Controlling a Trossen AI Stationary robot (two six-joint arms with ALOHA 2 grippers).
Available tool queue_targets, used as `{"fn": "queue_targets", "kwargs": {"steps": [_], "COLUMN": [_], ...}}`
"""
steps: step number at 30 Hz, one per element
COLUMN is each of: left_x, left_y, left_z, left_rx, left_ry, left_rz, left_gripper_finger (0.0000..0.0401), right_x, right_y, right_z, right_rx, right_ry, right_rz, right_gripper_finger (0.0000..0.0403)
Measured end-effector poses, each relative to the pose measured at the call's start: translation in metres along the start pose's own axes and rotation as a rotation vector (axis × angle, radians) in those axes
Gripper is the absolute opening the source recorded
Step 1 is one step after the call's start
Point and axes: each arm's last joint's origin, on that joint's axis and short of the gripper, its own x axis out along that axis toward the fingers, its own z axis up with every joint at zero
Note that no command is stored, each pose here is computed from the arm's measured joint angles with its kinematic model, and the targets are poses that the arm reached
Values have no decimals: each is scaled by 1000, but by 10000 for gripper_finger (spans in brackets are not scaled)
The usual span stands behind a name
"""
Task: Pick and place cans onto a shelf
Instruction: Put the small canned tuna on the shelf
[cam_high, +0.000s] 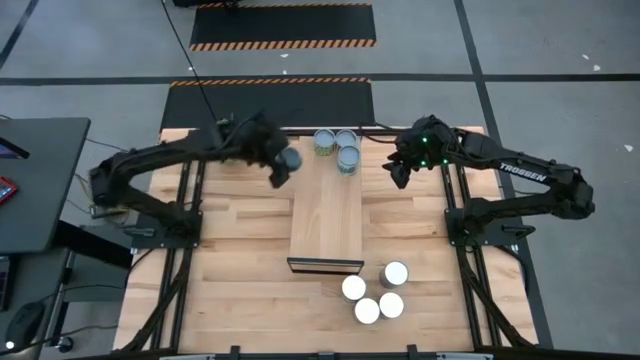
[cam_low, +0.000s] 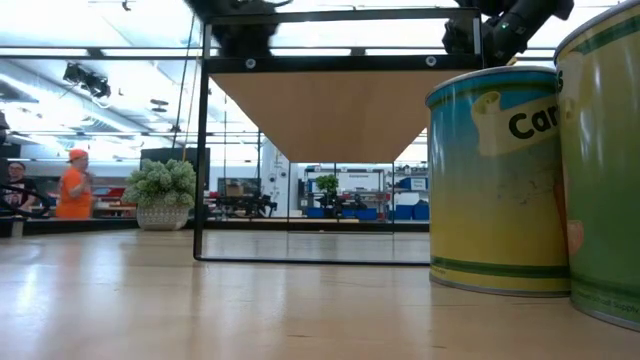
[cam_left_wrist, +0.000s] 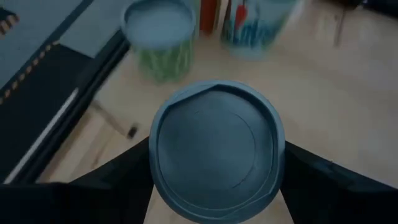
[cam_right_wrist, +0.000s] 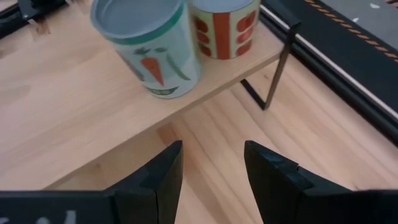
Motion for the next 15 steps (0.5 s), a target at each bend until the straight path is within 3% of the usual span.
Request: {"fn": "queue_targets", "kwargs": {"steps": [7,15], "left_x": [40,78], "left_y": [0,-4], "left_z": [40,44], "left_rx": [124,125], "left_ry": [49,131], "left_rz": [-67,-110], "left_gripper_finger": [288,289], "right_x": [-1,-1], "right_y": [-6,-7], "right_z": [1,2], "right_rx": [2,3], "right_ry": [-7,-13], "right_rz": [-17,-20], "right_gripper_finger": [178,178]}}
